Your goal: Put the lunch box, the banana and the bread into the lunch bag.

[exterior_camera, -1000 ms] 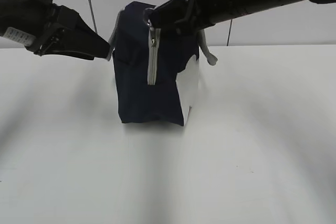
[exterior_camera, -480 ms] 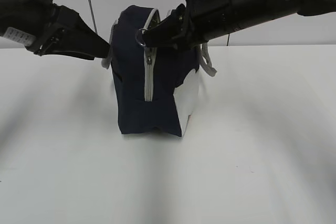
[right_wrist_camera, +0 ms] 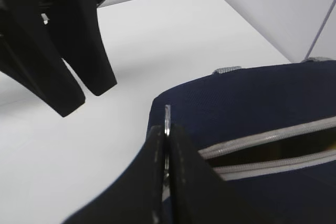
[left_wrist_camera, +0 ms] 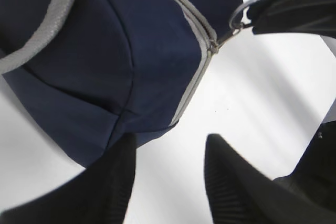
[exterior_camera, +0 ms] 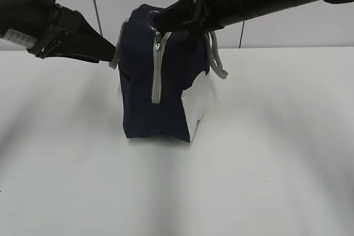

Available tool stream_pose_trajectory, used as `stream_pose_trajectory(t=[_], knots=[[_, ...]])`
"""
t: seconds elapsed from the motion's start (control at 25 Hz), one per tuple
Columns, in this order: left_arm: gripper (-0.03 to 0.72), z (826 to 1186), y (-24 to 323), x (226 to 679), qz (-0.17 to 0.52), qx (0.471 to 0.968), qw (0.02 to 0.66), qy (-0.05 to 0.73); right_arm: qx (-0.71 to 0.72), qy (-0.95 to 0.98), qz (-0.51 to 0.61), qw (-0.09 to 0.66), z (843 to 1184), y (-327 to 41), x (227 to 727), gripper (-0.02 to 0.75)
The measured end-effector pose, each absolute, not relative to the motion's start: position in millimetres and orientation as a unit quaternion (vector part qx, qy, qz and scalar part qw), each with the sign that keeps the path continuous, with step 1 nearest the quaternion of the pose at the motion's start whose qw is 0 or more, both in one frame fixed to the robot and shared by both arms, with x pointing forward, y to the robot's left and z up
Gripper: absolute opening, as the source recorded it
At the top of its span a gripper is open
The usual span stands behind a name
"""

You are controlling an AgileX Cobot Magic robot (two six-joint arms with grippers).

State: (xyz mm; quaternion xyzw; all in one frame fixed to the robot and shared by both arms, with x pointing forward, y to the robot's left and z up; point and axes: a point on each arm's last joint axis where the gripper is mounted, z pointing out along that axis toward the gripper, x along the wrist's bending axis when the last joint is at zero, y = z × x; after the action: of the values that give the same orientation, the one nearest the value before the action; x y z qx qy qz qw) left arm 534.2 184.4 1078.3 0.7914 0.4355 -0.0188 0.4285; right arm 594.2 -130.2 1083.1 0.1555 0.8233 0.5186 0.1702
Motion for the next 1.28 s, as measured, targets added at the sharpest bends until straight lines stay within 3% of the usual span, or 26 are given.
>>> stream_pose_trajectory(t=[0.88, 1.28], knots=[[0.316, 1078.5, 184.2, 534.3, -0.017, 0.793, 0.43, 0.432, 0.168, 0.798, 0.522, 0.249, 1109.9, -132.0, 615.5, -0.016], [0.316, 1078.5, 184.2, 534.3, -0.017, 0.793, 0.43, 0.432, 0.191, 0.801, 0.507, 0.257, 1093.6, -132.4, 627.9, -0.016]])
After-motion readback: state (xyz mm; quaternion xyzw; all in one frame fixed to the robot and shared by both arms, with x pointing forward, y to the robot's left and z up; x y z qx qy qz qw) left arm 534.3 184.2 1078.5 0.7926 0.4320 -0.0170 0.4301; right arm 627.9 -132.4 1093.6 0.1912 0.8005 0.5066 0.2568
